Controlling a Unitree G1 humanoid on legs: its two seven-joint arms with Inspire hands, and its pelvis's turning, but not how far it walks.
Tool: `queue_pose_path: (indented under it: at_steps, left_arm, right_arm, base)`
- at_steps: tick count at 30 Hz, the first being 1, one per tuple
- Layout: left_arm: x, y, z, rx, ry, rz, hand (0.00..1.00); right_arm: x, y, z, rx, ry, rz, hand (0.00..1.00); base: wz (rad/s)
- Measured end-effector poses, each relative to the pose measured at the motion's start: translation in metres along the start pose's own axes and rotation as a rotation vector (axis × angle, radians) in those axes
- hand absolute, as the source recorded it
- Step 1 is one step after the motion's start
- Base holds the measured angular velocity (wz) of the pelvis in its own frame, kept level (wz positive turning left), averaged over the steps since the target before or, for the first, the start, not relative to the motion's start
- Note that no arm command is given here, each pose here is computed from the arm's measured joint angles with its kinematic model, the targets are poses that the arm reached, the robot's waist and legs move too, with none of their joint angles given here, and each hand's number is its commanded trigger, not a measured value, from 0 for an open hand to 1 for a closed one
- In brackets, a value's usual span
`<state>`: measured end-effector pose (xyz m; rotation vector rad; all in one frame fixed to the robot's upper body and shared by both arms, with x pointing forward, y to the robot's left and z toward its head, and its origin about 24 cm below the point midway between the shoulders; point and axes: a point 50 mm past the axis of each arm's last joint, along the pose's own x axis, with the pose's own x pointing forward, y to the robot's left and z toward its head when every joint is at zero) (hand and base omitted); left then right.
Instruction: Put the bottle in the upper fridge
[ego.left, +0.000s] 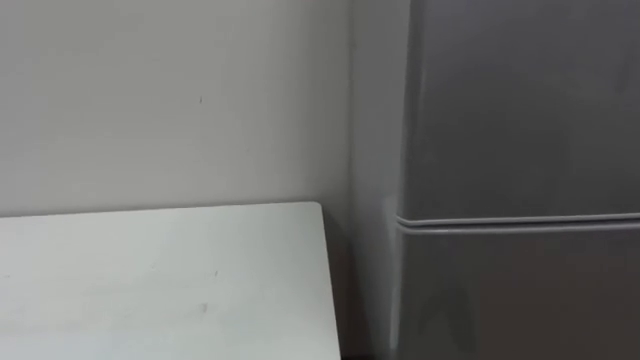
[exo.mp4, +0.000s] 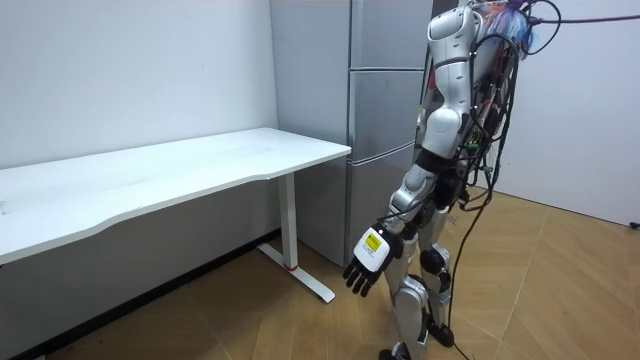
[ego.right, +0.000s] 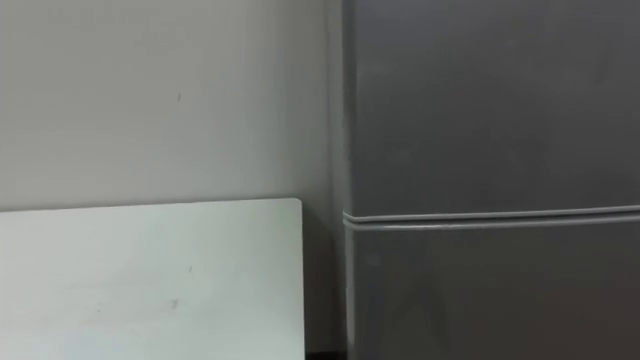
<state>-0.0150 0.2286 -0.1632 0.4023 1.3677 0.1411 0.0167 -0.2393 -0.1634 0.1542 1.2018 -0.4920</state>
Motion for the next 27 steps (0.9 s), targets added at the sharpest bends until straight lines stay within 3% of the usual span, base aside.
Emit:
queue_pose_path:
  at_steps: [12,27]
  left_arm:
    - [0.0015,-0.0052,-0.0008,0.023,0.044,-0.070,0.00]
    - [0.0023,-0.0073,0.0024,0.042,0.050,-0.078,0.00]
  right_arm:
    - [0.0001,-0.0012,-0.0081,0.067,0.075,0.126,0.00]
    - [0.0017,-0.0012,-0.0052,0.051,0.096,0.160,0.00]
  base:
    - [0.02]
    - [0.02]
